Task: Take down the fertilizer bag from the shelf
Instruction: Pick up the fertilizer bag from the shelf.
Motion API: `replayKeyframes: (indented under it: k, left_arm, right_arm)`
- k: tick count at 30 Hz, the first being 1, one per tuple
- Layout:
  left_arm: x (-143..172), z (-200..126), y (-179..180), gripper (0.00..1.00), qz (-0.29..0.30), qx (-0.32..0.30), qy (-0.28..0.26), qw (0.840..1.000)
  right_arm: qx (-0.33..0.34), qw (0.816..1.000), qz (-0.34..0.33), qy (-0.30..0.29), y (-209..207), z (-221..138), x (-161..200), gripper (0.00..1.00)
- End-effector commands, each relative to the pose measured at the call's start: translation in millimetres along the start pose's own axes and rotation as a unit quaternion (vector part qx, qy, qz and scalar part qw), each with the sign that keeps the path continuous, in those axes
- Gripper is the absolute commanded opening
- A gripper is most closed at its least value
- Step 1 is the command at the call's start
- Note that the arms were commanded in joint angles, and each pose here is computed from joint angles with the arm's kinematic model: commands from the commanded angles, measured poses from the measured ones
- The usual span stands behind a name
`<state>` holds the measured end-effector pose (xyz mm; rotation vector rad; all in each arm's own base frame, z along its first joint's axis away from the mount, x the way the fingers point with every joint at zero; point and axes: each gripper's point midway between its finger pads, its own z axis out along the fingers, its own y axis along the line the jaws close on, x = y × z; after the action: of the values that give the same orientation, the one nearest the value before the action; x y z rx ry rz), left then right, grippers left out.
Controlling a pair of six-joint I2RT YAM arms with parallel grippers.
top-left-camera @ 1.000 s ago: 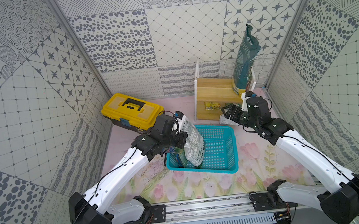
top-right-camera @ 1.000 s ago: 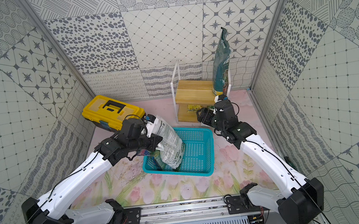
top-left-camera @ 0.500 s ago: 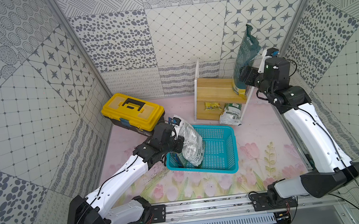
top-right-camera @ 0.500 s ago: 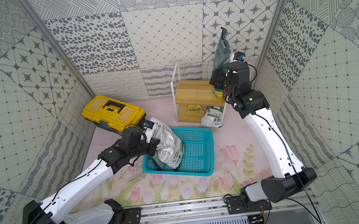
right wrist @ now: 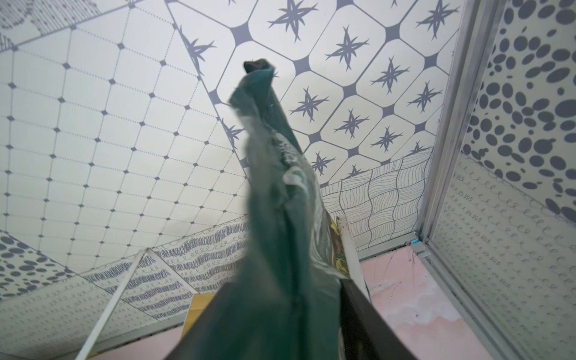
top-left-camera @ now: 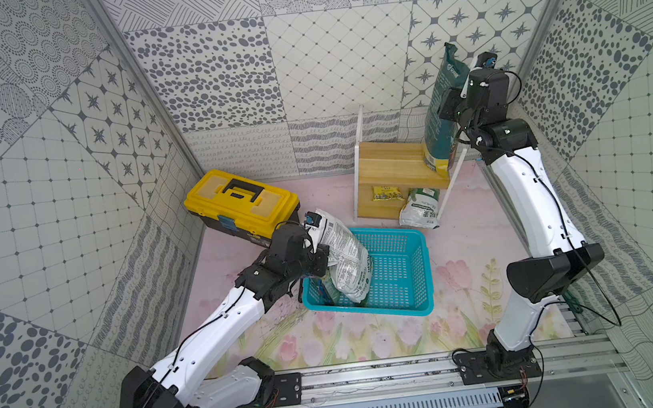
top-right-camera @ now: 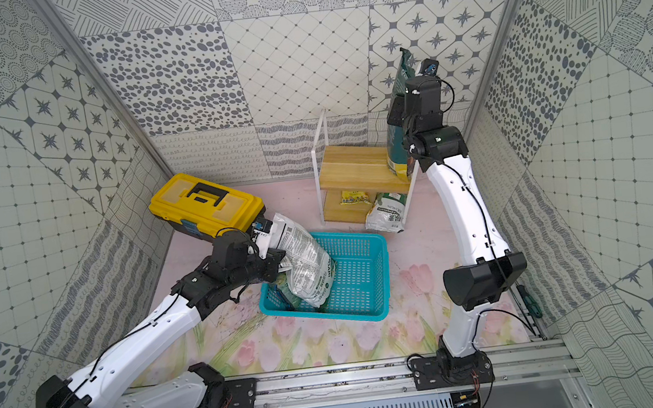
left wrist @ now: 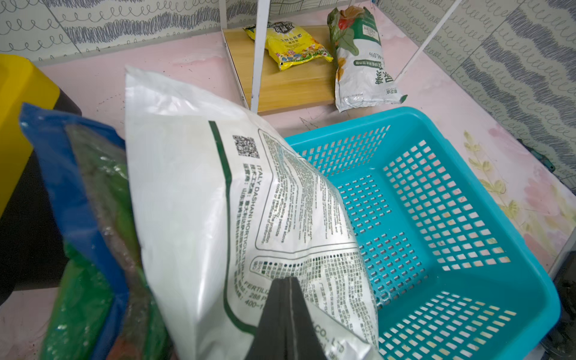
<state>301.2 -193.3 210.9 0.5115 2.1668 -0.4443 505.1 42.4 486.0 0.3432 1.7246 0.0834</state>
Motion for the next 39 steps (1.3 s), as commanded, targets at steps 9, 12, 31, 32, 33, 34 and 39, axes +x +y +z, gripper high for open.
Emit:
replayKeyframes:
  k: [9, 12, 31, 32, 33, 34, 39]
  left_arm:
    - [2, 2, 9, 0.0, -0.003, -0.014, 0.004, 1.0]
    - [2, 3, 8, 0.0, -0.003, -0.013, 0.005, 1.0]
    - [8, 8, 9, 0.0, -0.006, -0.013, 0.017, 1.0]
    - [7, 8, 9, 0.0, -0.006, -0.013, 0.017, 1.0]
    - [7, 8, 9, 0.0, -0.005, -0.014, 0.016, 1.0]
    - [8, 8, 9, 0.0, -0.006, -0.014, 0.016, 1.0]
    - [8, 9, 9, 0.0, -0.005, -0.015, 0.017, 1.0]
  right_arm:
    - [-0.059, 0.998, 0.021, -0.03, 14, -33, -35, 0.0]
    - [-0.093, 0.994, 0.035, -0.038, 24, -51, -47, 0.0]
    - [-0.229, 0.971, 0.034, -0.052, 92, -116, -69, 0.0]
    - [-0.231, 0.971, 0.033, -0.052, 94, -120, -69, 0.0]
    - [-0.229, 0.971, 0.03, -0.055, 95, -125, -69, 0.0]
    - [-0.226, 0.972, 0.027, -0.058, 97, -131, -68, 0.0]
    - [-0.232, 0.97, 0.015, -0.068, 109, -163, -63, 0.0]
